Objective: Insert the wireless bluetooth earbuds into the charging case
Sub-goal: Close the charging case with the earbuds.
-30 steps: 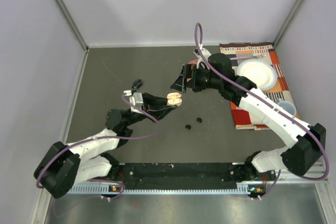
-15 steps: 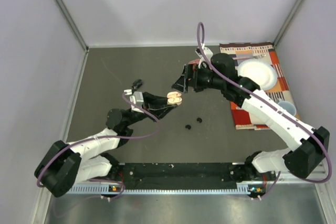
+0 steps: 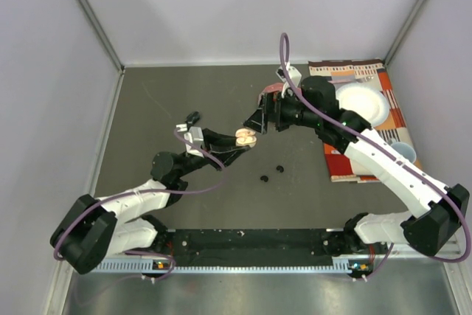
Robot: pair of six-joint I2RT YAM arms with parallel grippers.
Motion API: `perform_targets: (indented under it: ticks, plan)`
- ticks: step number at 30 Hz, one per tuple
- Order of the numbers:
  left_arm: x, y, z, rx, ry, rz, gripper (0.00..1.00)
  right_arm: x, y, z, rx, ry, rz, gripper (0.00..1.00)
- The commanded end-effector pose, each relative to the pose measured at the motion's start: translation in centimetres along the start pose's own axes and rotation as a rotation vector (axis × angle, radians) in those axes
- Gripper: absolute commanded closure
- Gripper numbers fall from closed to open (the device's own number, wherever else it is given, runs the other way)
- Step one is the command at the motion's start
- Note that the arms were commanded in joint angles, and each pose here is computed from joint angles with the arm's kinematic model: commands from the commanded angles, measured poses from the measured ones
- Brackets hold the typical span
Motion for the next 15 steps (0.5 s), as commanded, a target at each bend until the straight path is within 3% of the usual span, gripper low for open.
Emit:
perform_targets:
  ticks: [1, 3, 15]
  plan:
    - [-3.2, -0.2, 1.1, 0.051, -0.148, 0.081, 1.00, -0.3, 0.1, -0.8, -0.004, -0.023, -0.022, 0.01]
    - [-3.4, -0.4, 1.4, 0.075, -0.150, 0.075, 1.00, -0.6, -0.6, -0.6, 0.052, -0.062, -0.016, 0.01]
    - [-2.9, -0.2, 1.3, 0.014, -0.151, 0.108, 1.00, 0.8, -2.0, 0.7, 0.076, 0.069, -0.065, 0.01]
Point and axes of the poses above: each gripper's point midway between its finger pads, its own z axis out along the fingers, its own y axis along the line the jaws close on, x = y × z, the point moved 7 cm from there along -z, back along the fingers, and after that the axes turned 15 degrees about z, right-handed, at the moved point
